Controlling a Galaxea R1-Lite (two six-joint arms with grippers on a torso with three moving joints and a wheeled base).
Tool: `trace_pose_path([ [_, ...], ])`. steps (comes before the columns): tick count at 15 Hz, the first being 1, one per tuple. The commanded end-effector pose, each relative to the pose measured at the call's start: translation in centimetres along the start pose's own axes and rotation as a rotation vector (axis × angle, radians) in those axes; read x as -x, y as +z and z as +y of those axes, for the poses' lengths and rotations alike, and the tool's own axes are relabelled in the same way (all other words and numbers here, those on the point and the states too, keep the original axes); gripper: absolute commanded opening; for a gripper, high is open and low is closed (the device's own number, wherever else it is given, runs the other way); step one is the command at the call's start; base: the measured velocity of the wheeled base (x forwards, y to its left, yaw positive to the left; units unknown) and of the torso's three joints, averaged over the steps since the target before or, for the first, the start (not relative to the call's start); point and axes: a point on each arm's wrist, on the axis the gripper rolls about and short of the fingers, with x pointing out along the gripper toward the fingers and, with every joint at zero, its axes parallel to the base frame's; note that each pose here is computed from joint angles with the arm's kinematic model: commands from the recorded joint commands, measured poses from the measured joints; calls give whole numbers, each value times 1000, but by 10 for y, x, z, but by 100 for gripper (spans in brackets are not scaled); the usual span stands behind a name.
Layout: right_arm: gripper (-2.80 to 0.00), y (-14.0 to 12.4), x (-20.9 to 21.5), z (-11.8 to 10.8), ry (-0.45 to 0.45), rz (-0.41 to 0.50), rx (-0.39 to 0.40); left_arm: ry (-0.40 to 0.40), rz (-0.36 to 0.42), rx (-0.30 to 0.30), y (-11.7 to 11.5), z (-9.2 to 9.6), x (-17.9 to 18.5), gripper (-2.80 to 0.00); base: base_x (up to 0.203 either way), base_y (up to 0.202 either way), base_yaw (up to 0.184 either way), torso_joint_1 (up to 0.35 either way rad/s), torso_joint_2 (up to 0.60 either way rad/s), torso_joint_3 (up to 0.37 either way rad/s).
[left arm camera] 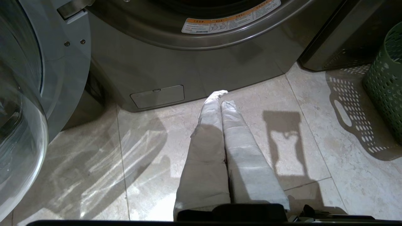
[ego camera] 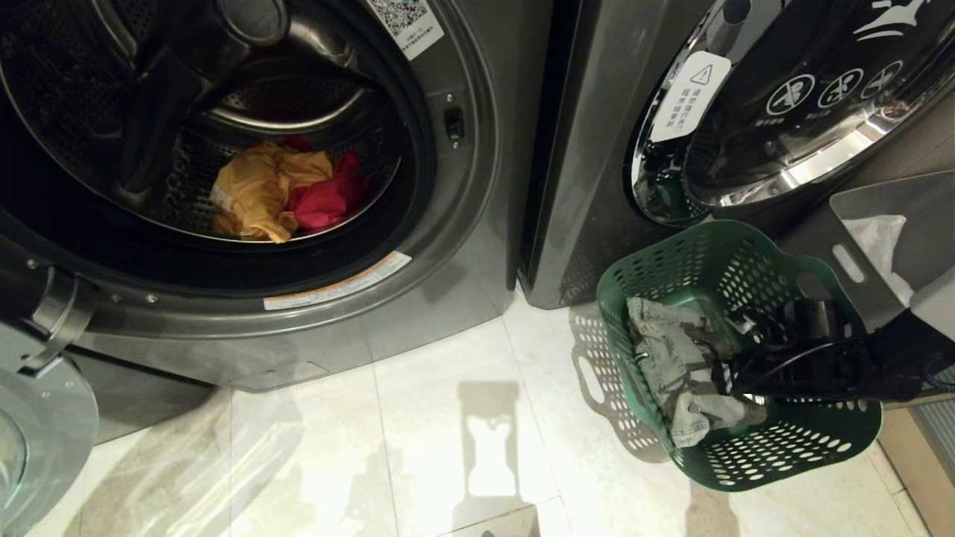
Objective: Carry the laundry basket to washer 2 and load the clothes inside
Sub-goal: Place the clothes into the washing machine
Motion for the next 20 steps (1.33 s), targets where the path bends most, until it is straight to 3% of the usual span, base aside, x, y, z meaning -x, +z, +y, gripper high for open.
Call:
trace_pose_path([
  [1,-280,-28,-24,-24,-11,38,-37,2,39,0,-11,0,-2,-280,0,0,0,0,0,0],
  [6,-280,-51,-54,-59,-48,-2,37,2,39,0,-11,0,-2,-280,0,0,0,0,0,0],
  [12,-280,-4,-15,-55,-88,-116,109,2,39,0,-11,0,-2,-280,0,0,0,0,0,0],
  [15,-280,14,26,-41,-110,-159,124,2,39,0,-11,0,-2,-280,0,0,0,0,0,0],
  [20,-280,38,96,3,-110,-254,189,2,39,0,-11,0,-2,-280,0,0,0,0,0,0],
])
